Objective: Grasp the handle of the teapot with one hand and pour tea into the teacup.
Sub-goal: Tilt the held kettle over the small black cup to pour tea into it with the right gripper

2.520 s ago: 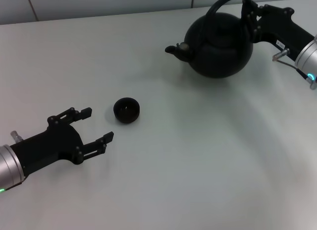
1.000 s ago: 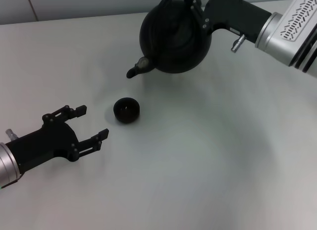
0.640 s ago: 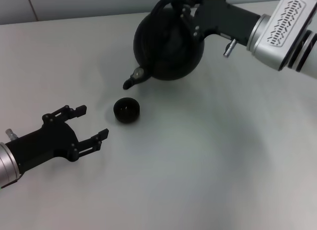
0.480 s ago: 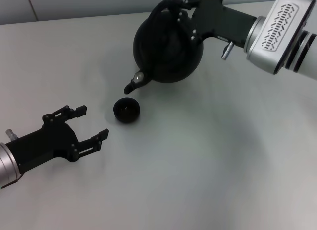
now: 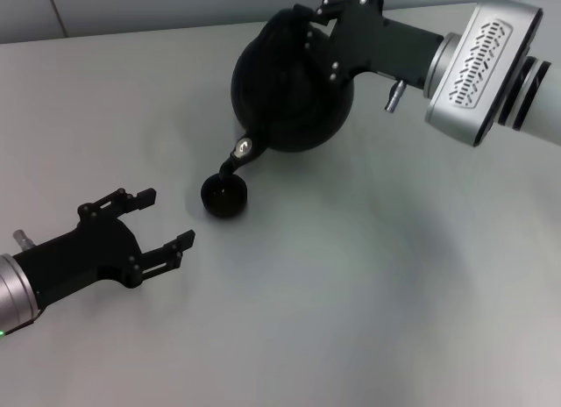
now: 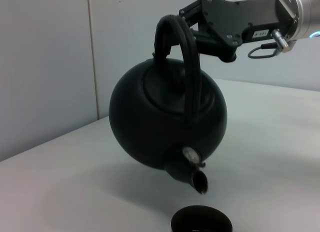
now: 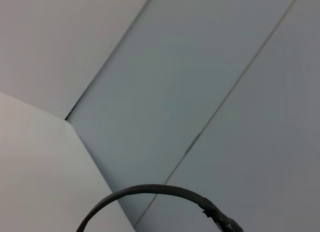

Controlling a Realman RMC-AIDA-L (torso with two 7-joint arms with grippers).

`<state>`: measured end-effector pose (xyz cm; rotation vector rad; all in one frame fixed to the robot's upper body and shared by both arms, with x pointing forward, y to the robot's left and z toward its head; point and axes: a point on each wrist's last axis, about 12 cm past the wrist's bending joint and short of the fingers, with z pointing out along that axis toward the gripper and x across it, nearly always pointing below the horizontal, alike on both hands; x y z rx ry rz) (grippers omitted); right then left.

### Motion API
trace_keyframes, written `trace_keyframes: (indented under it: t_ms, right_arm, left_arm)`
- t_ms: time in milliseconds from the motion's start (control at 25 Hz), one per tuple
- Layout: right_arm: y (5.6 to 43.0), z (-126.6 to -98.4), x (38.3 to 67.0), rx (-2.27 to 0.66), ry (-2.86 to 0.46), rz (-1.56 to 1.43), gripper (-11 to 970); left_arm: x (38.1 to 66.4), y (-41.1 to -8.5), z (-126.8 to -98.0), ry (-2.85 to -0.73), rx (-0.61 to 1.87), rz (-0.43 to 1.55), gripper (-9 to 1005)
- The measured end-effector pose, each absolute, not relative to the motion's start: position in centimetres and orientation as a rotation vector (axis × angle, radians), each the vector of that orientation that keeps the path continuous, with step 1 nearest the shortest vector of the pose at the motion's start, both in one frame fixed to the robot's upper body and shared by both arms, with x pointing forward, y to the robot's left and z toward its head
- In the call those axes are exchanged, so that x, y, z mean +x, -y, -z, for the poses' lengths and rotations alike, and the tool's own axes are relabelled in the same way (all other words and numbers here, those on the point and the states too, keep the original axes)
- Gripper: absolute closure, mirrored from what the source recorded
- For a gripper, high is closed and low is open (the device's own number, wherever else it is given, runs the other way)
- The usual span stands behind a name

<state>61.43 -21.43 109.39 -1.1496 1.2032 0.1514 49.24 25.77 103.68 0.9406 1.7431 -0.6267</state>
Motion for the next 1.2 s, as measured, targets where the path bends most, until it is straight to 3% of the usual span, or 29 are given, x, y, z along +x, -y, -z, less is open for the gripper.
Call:
trace_keyframes:
  t_ms: [1200]
  right_arm:
    - [21.17,-110.05,61.67,-1.211,-1.152,-0.124,891]
  left_arm:
    - [49.25,-25.65,-103.68,-1.743,0.944,0.632,194]
